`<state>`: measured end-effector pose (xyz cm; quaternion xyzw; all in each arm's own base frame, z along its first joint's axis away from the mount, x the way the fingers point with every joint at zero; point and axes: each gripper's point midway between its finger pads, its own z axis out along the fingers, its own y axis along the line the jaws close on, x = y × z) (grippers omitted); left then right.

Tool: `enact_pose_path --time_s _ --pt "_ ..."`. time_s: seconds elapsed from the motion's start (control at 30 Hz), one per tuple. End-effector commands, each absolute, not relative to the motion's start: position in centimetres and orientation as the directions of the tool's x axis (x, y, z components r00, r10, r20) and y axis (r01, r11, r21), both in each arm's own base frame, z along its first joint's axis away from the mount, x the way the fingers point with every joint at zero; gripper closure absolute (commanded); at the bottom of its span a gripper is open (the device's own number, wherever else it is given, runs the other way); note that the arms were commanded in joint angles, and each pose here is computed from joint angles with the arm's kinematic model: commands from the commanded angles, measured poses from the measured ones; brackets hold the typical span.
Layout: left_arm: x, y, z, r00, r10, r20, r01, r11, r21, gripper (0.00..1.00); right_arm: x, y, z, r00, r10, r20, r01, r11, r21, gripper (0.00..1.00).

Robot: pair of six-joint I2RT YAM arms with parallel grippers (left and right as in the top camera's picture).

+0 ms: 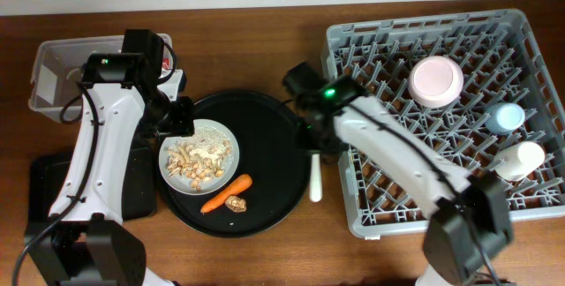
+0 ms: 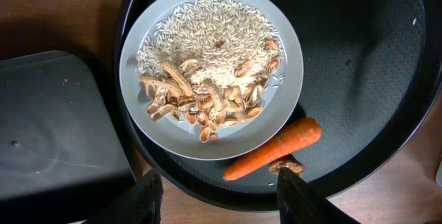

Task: Sort waste into correct bins and load items into the dishwasher rack
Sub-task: 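Carry the fork into the rack and release it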

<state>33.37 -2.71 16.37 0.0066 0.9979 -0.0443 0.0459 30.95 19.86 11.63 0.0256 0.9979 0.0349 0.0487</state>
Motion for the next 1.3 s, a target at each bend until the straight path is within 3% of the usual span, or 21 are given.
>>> enact_pose_path --time_s 0.0,0.27,0.8,1.03,1.27 --pt "33.4 -2.9 16.3 -0.996 0.003 -0.089 0.012 0.996 -0.092 0.47 31.9 16.0 15.8 -0.984 -0.015 -0.178 -0.028 0.997 0.072 0.78" --pt "33.3 -2.9 16.3 -0.996 0.003 -0.089 0.011 0.996 -0.092 0.47 33.0 9.0 15.6 -0.980 -0.144 -0.137 -0.146 0.989 0.004 0.78" --pt "33.3 -2.9 16.3 -0.996 0.003 -0.088 0.011 0.996 -0.092 0.47 33.8 8.8 11.9 -0.984 -0.169 -0.062 -0.170 0.986 0.001 0.78" --pt "33.3 -2.9 16.3 -0.996 0.003 -0.085 0.011 0.996 -0.092 0.47 33.8 8.9 11.4 -0.984 -0.169 -0.049 -0.170 0.985 0.009 0.64" --pt "33.3 -2.9 16.3 -0.996 0.003 -0.085 0.011 0.996 -0.092 0.47 33.8 9.1 11.4 -0.984 -0.169 -0.048 -0.170 0.985 0.019 0.62"
